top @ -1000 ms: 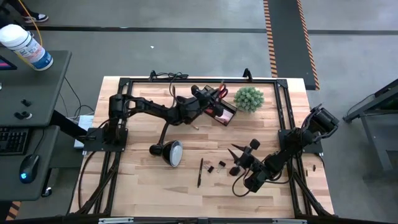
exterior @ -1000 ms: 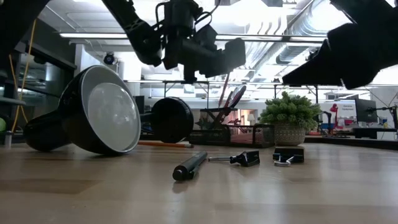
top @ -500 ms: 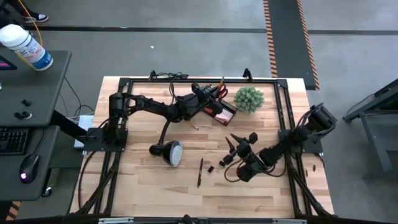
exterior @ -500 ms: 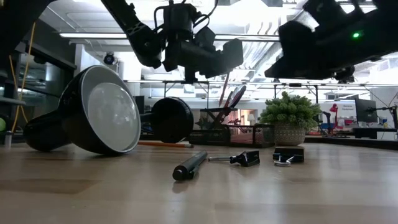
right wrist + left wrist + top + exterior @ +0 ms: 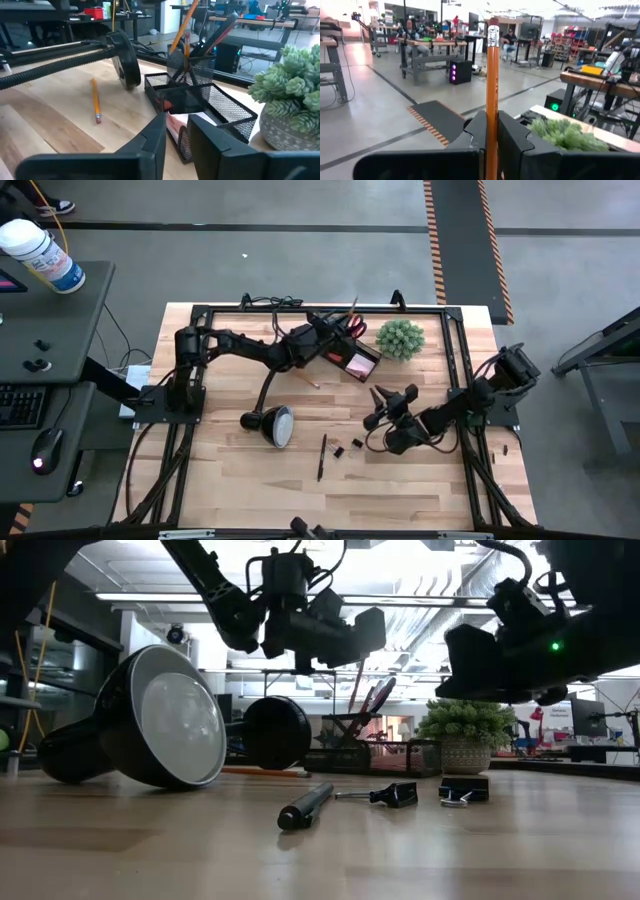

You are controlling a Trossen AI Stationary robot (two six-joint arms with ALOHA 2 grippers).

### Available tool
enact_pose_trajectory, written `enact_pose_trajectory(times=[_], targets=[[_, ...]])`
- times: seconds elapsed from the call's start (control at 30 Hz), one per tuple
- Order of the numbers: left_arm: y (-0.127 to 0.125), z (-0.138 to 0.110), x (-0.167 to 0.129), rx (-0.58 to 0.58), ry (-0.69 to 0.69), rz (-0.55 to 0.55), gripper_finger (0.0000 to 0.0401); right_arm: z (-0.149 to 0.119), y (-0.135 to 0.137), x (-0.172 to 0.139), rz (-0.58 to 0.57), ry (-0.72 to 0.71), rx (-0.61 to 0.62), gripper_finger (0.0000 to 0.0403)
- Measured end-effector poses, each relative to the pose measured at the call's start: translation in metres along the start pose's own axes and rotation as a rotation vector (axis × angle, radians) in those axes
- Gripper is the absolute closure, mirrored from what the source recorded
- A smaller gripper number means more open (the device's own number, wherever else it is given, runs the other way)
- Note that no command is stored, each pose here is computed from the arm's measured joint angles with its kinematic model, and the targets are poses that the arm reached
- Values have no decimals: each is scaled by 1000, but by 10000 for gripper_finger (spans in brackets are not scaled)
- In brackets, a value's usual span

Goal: Pick and place office supplies into organizer
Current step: Put the bottom orange pencil into the desk organizer

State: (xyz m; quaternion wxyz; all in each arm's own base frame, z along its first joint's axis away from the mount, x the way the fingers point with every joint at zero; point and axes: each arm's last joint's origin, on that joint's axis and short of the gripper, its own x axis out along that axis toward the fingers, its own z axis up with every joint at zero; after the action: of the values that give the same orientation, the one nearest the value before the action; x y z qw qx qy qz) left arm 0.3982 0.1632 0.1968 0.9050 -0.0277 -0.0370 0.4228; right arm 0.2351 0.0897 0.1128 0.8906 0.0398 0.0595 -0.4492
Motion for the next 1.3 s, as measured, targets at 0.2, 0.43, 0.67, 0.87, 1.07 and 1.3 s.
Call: enact_pose_trajectory(times=[0.2, 0.43, 0.67, 0.87, 1.07, 1.3], targets=[[5, 8, 3, 0, -69, -32, 391, -4, -6, 0, 1, -3, 11, 360], [17, 8, 10, -48, -96, -62, 391, -3, -8, 6, -18, 4, -9, 375], [30, 4, 16, -105, -67, -149, 391, -3, -9, 13, -23, 22, -10, 377], [49, 4, 25, -193, -36, -267, 391, -3, -10, 16, -28, 31, -15, 378], [52, 5, 26, -217, -32, -291, 391, -3, -10, 16, -18, 39, -18, 380], [57, 25, 24, -241, -50, -383, 391, -3, -10, 16, -6, 49, -14, 376]])
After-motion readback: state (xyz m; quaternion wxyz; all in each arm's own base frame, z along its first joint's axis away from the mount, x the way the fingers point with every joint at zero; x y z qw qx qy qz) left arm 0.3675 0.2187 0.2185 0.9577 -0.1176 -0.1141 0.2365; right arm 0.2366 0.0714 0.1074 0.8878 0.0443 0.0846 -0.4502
